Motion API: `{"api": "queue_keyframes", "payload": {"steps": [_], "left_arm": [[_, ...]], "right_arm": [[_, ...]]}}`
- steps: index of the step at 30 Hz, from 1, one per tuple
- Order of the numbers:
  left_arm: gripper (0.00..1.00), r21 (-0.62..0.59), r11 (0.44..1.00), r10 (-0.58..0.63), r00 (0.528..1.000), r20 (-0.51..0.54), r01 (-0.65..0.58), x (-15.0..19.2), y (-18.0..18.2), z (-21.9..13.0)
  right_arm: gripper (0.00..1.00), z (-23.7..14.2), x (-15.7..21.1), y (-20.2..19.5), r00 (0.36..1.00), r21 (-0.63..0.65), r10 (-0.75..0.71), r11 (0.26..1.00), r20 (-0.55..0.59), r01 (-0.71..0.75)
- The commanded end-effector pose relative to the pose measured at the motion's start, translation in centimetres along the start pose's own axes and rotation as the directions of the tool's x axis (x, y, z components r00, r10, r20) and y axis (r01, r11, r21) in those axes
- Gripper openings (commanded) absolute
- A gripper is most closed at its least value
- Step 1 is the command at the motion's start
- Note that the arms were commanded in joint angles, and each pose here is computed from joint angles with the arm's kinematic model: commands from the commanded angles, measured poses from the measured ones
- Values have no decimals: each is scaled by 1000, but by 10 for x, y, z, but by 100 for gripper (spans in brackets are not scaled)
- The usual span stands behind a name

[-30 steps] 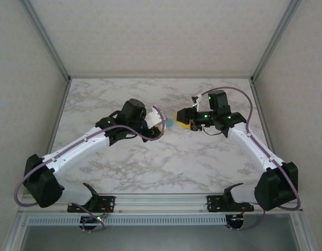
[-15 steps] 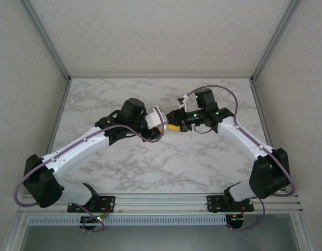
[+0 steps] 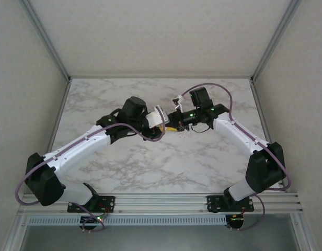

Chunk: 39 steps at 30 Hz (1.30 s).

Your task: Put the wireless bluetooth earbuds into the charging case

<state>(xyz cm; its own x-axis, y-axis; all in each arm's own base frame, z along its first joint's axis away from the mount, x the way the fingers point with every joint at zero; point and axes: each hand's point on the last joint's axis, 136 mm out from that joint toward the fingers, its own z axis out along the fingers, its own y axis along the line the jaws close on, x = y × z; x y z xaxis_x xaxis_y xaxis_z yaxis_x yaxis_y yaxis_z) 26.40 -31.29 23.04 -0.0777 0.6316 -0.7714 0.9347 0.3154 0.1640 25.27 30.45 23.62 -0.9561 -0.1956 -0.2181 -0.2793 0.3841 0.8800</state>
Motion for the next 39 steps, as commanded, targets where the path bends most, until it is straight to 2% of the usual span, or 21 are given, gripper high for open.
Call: {"api": "queue_keyframes", "payload": {"steps": [1,3,5,7,9,13,17,20,24,30,34,39], "left_arm": [[57,-6,1000,9,1000,26,-8,-11,0,-5],[63,-19,1000,-16,999,48,17,-15,2,-9],[75,-21,997,-66,991,112,69,-24,5,-20],[78,-2,991,-127,972,196,130,-36,9,-34],[80,44,980,-197,940,278,192,-44,11,-50],[78,189,932,-362,837,410,311,-54,19,-79],[74,300,892,-443,787,428,339,-62,18,-96],[73,383,873,-456,783,423,302,-75,8,-106],[72,471,837,-492,760,424,278,-92,5,-112],[71,499,830,-494,743,452,249,-109,8,-115],[68,531,817,-491,752,439,223,-119,1,-110],[57,549,811,-486,755,440,202,-128,-4,-109]], "right_arm": [[21,-5,-3,4,999,22,-44,999,19,43],[19,-9,-6,8,997,16,-71,997,39,70],[18,-16,-11,16,987,-4,-135,991,84,136],[17,-25,-16,22,969,-10,-204,978,141,207],[16,-35,-20,31,936,-18,-291,954,196,300],[16,-54,-24,49,828,17,-474,871,300,492],[14,-66,-22,73,683,6,-626,738,376,675],[14,-71,-21,87,615,-2,-680,670,401,742],[14,-75,-15,105,579,-56,-708,613,404,788],[13,-79,-13,121,539,-69,-718,571,441,818],[13,-79,-11,128,517,-67,-725,551,456,832],[13,-82,-9,135,501,-65,-724,539,474,840]]}}
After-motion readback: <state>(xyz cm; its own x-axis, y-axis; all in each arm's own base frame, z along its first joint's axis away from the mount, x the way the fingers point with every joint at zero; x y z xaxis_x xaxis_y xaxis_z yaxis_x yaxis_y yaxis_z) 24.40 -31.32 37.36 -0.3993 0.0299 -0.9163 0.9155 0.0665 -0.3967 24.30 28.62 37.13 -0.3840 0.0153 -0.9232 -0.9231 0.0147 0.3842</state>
